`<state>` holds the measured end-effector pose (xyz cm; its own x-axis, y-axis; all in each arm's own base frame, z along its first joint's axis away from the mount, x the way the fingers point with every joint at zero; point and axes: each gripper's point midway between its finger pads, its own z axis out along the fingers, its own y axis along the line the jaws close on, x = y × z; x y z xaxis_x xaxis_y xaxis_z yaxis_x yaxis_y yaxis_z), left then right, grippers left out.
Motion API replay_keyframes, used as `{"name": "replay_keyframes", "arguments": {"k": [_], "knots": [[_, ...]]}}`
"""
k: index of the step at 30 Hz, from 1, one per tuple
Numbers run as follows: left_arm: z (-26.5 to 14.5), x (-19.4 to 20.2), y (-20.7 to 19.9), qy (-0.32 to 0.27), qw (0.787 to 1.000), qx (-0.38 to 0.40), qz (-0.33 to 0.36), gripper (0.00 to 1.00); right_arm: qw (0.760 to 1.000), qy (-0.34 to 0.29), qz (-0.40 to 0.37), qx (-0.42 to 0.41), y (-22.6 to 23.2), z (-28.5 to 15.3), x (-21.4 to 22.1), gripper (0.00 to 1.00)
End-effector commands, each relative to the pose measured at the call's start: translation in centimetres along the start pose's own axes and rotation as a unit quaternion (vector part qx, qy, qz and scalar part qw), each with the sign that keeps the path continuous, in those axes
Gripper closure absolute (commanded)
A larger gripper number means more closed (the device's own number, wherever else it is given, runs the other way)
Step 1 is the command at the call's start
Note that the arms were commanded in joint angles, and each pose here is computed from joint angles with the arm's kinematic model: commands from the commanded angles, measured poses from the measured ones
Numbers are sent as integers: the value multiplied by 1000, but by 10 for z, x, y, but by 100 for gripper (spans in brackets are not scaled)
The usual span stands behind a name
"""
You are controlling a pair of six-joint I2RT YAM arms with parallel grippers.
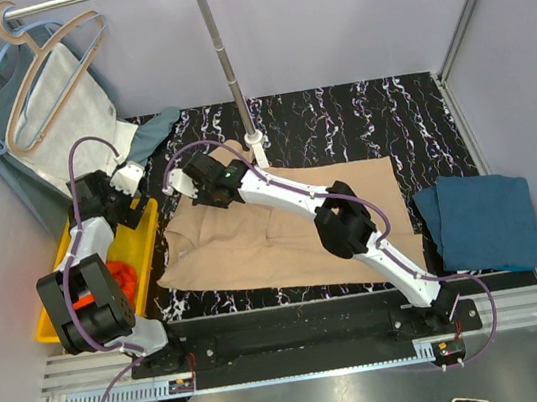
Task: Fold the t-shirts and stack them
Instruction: Fold the tshirt
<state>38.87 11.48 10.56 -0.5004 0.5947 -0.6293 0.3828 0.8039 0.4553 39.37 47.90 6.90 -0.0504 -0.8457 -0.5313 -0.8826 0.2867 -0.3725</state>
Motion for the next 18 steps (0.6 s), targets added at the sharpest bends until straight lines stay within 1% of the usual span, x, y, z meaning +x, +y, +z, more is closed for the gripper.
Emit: {"name": "replay_keyframes", "arguments": {"k": [1, 18], "knots": [[-3, -5, 11, -11, 1000, -21, 13, 1, 999, -25, 0, 37, -26, -16, -20, 100], [-2, -2, 8, -7, 1000, -19, 17, 1, 998, -17, 4, 56, -46, -13, -11, 100]]}}
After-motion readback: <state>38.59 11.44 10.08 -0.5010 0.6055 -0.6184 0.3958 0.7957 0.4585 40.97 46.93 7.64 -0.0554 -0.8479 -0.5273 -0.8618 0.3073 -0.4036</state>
